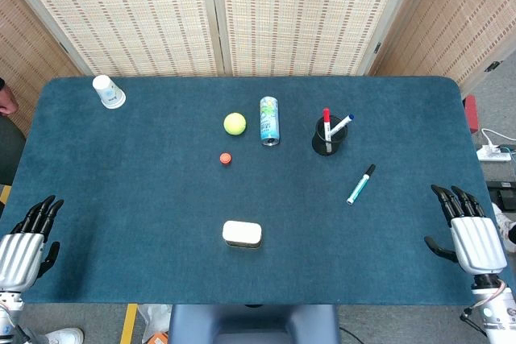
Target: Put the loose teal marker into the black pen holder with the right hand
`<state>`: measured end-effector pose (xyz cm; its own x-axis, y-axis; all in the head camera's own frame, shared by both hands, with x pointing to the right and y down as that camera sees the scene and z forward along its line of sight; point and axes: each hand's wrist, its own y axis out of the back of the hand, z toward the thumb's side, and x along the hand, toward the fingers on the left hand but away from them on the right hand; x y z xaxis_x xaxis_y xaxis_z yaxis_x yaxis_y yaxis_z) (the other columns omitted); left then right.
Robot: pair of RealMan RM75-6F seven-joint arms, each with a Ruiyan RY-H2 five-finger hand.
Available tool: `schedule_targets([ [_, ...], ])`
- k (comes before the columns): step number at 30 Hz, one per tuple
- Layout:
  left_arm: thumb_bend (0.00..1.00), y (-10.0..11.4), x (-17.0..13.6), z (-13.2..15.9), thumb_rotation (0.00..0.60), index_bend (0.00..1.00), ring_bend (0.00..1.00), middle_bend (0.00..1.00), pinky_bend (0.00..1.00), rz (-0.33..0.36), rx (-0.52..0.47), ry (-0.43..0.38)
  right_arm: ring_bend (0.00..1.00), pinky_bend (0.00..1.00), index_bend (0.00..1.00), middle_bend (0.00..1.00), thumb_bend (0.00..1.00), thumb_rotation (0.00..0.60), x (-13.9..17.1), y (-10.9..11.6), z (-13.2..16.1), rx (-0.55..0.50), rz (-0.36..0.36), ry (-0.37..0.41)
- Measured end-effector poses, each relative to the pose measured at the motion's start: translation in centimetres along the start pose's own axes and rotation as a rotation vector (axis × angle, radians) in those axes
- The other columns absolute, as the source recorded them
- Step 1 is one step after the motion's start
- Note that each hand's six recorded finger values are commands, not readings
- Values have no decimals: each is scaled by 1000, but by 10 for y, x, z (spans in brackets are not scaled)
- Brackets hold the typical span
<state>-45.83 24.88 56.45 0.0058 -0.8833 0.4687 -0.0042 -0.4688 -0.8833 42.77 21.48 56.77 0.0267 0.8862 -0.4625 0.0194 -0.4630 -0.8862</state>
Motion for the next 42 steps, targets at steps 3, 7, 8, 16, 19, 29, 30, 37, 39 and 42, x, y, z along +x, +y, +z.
schedule_targets([
  [3, 444, 1, 0, 0, 600, 5, 65, 0, 335, 7, 1, -2, 54, 139, 0, 115, 137, 600, 0, -1, 0, 7, 6, -3],
  [7, 444, 1, -1, 1, 600, 5, 66, 0, 335, 6, -1, -1, 54, 139, 0, 116, 137, 600, -2, -2, -1, 16, 13, -5],
  [8, 444, 1, -1, 1, 600, 5, 66, 0, 335, 5, -2, -2, 54, 139, 0, 116, 137, 600, -2, -2, -1, 17, 13, -5],
  [16, 443, -2, 0, -1, 600, 5, 66, 0, 336, -20, -10, 4, 58, 193, 170, 117, 138, 600, -15, -8, -1, 56, -13, 4],
  [19, 443, -1, 0, 0, 600, 5, 66, 0, 336, -21, -12, 3, 76, 198, 227, 138, 137, 600, -27, -17, 1, 94, -4, 31],
  [29, 445, -2, -1, 2, 600, 12, 66, 0, 337, -24, -9, -3, 107, 227, 298, 181, 137, 600, -83, -58, 25, 275, 86, 206],
  [30, 445, -2, -1, 2, 600, 13, 66, 0, 337, -26, -8, -2, 107, 230, 303, 183, 138, 600, -86, -60, 28, 280, 89, 216],
  [37, 445, -4, 1, 0, 600, 17, 66, 0, 339, -35, -7, 9, 120, 264, 352, 207, 137, 600, -124, -85, 61, 325, 109, 299],
  [39, 446, -4, 2, -1, 600, 17, 66, 0, 339, -35, -9, 13, 130, 267, 363, 211, 137, 600, -130, -89, 64, 335, 112, 301],
  [42, 446, -4, 2, -2, 600, 18, 66, 0, 339, -36, -11, 16, 130, 268, 374, 218, 137, 600, -141, -97, 66, 345, 125, 291],
])
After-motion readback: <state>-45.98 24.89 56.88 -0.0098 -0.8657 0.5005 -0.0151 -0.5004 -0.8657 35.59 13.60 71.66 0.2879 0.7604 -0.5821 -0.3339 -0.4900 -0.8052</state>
